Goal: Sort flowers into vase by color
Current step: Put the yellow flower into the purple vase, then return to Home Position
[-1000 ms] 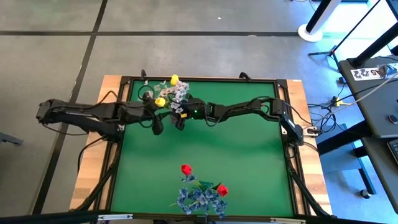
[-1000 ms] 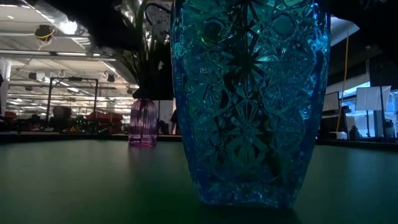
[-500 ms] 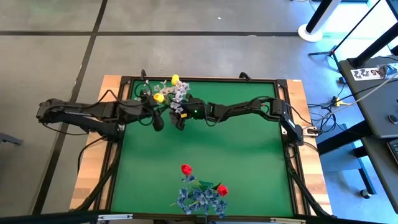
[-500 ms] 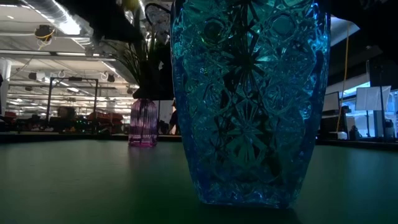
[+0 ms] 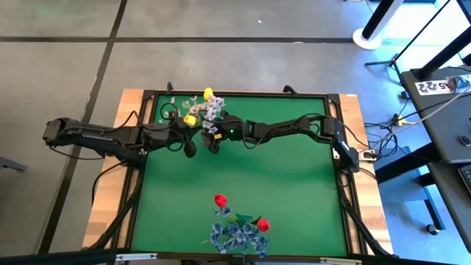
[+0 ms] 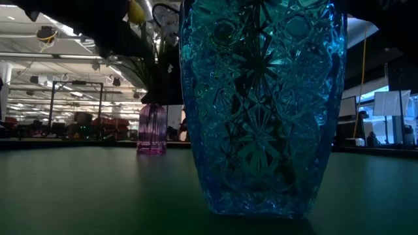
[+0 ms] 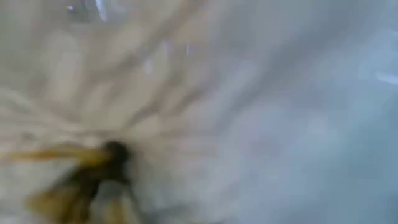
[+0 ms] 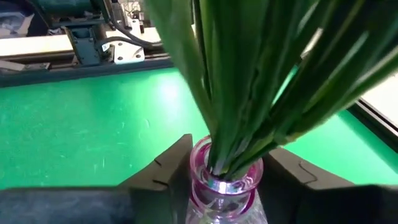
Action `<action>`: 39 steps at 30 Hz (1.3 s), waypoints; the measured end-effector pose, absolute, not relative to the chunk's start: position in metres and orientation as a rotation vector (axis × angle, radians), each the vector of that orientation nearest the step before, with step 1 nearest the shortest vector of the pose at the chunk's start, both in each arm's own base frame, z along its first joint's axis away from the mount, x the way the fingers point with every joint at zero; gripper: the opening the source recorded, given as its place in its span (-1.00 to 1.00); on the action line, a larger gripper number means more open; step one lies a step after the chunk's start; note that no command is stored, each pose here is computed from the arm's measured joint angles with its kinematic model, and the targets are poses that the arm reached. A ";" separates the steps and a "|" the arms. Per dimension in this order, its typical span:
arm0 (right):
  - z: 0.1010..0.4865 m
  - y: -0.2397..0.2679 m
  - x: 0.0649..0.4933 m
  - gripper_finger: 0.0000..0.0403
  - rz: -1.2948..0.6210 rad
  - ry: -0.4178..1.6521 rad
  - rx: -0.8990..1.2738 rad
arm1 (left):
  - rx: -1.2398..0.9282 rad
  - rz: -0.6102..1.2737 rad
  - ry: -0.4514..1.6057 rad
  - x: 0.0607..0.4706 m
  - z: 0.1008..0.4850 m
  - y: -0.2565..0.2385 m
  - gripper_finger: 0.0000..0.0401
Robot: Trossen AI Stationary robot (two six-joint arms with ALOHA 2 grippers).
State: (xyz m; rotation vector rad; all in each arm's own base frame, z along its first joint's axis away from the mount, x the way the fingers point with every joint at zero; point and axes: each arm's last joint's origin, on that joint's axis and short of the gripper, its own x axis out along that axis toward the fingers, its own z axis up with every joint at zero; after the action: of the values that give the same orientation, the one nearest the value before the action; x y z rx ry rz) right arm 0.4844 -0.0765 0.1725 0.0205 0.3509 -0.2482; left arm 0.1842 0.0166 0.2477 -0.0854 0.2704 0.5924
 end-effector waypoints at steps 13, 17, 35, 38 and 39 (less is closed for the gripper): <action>0.217 -0.073 0.467 0.35 -0.206 0.395 -0.032 | -0.079 0.390 0.402 0.164 0.312 0.010 -0.21; 0.227 -0.072 0.464 0.43 -0.202 0.391 -0.041 | -0.094 0.322 0.375 0.154 0.324 0.002 -0.17; 0.257 -0.057 0.395 0.29 -0.203 0.311 -0.072 | -0.193 0.247 0.465 0.097 0.273 -0.010 -0.17; 0.264 -0.040 0.364 0.26 -0.250 0.250 -0.133 | -0.212 0.183 0.411 0.108 0.255 -0.016 -0.17; 0.265 -0.031 0.353 0.25 -0.263 0.231 -0.157 | -0.213 0.166 0.393 0.111 0.249 -0.018 -0.17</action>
State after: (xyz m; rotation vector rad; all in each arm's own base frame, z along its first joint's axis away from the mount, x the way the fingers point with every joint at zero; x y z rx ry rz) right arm 0.3529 -0.0314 0.2650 -0.1565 0.2312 -0.2629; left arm 0.1110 -0.0175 0.2493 -0.2125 0.3930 0.1658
